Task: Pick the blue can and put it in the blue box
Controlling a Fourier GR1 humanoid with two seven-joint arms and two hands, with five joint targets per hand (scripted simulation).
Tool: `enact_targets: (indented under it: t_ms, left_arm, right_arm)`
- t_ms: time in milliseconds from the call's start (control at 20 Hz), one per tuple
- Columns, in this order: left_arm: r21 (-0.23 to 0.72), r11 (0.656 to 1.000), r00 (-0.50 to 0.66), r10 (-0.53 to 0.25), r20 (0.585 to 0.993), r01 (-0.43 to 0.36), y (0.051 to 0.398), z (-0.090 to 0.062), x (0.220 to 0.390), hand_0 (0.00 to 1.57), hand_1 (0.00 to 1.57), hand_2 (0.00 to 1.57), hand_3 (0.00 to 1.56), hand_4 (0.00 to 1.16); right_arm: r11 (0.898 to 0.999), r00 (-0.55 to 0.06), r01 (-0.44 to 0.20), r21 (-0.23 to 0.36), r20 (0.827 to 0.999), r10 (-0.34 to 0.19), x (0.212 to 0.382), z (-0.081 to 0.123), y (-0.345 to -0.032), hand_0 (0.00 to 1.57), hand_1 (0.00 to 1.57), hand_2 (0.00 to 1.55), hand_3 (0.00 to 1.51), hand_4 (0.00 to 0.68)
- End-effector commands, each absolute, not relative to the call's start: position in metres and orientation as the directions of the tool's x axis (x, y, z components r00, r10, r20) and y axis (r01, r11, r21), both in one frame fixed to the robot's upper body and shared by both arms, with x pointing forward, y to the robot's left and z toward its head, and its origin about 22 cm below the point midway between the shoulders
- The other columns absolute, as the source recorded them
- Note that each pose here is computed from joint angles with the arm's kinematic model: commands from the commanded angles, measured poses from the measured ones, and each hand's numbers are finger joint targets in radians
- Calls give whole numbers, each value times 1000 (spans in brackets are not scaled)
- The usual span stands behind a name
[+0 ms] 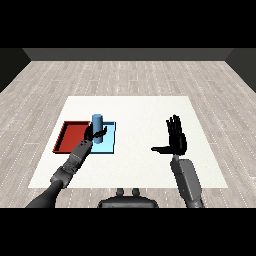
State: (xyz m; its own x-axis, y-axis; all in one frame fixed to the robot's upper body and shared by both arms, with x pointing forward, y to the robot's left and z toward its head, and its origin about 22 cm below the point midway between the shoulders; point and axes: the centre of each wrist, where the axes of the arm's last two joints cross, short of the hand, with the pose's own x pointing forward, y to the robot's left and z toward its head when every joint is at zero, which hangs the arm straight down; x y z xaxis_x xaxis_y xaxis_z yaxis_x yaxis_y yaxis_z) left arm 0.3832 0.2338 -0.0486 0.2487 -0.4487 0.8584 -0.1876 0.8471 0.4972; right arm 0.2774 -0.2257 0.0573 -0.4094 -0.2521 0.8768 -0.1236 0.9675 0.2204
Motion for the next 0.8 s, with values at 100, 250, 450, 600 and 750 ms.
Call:
enact_targets:
  t_ms: [100, 250, 450, 600, 750]
  left_arm:
    - [506, 841, 384, -410, 827, -191, 235, -77, 365, 1221, 1221, 1185, 1133, 920]
    - [388, 884, 421, -258, 870, -261, 231, -80, 362, 804, 804, 890, 1140, 753]
    - [522, 838, 497, -389, 776, -159, 238, -77, 365, 0, 0, 0, 0, 357]
    - [601, 771, 491, -449, 747, -210, 213, -74, 371, 0, 0, 0, 0, 0]
    - [578, 769, 465, -420, 780, -275, 233, -82, 361, 0, 0, 0, 0, 0]
  right_arm:
    - [971, -393, -77, 227, 888, -239, 295, 60, -236, 0, 0, 0, 0, 0]
    - [962, -410, -104, 251, 871, -272, 288, 68, -248, 0, 0, 0, 0, 0]
    - [961, -405, -115, 252, 871, -277, 294, 61, -242, 0, 0, 0, 0, 0]
    - [964, -421, -110, 244, 867, -268, 286, 65, -251, 0, 0, 0, 0, 0]
    - [964, -427, -124, 236, 864, -267, 272, 73, -232, 0, 0, 0, 0, 0]
